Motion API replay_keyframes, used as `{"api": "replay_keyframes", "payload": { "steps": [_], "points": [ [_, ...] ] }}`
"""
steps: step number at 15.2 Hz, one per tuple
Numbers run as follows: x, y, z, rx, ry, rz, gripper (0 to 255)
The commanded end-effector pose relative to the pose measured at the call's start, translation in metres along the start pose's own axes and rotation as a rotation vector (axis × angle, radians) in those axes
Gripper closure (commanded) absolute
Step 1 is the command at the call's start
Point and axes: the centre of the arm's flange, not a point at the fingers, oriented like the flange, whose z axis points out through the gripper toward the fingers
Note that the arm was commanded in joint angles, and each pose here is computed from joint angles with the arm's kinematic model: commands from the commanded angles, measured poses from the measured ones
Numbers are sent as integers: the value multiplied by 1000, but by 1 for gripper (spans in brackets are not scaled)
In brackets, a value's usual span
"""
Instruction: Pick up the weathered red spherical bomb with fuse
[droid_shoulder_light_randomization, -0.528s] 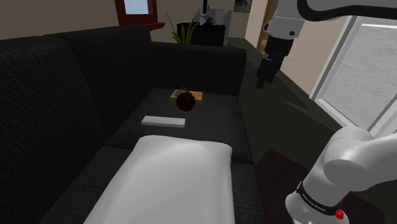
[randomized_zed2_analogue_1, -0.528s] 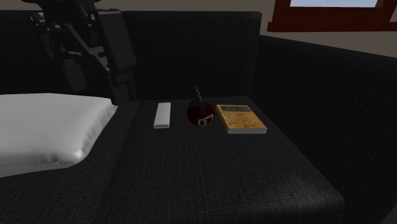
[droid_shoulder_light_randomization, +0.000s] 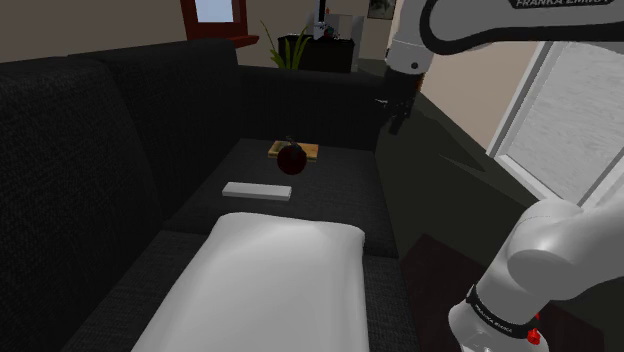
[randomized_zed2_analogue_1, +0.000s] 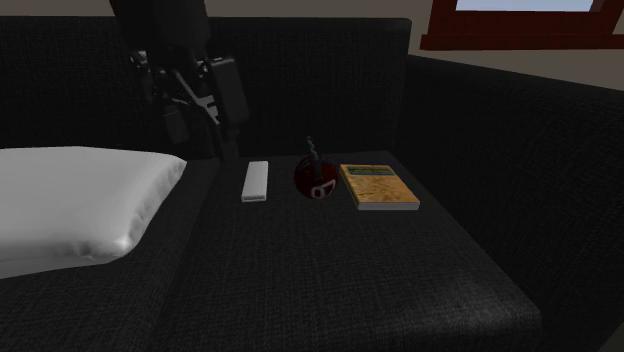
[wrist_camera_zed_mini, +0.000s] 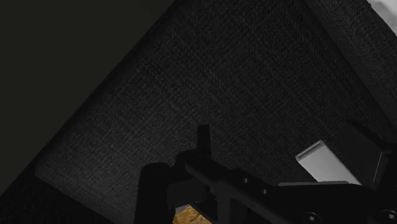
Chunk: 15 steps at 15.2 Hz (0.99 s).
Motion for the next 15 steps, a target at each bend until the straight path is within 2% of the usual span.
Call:
{"api": "replay_keyframes", "payload": {
  "steps": [1, 15],
  "points": [
    [23, -7, 11, 5, 18, 33, 0],
    [174, -42, 77, 32, 126, 255, 0]
  ]
}}
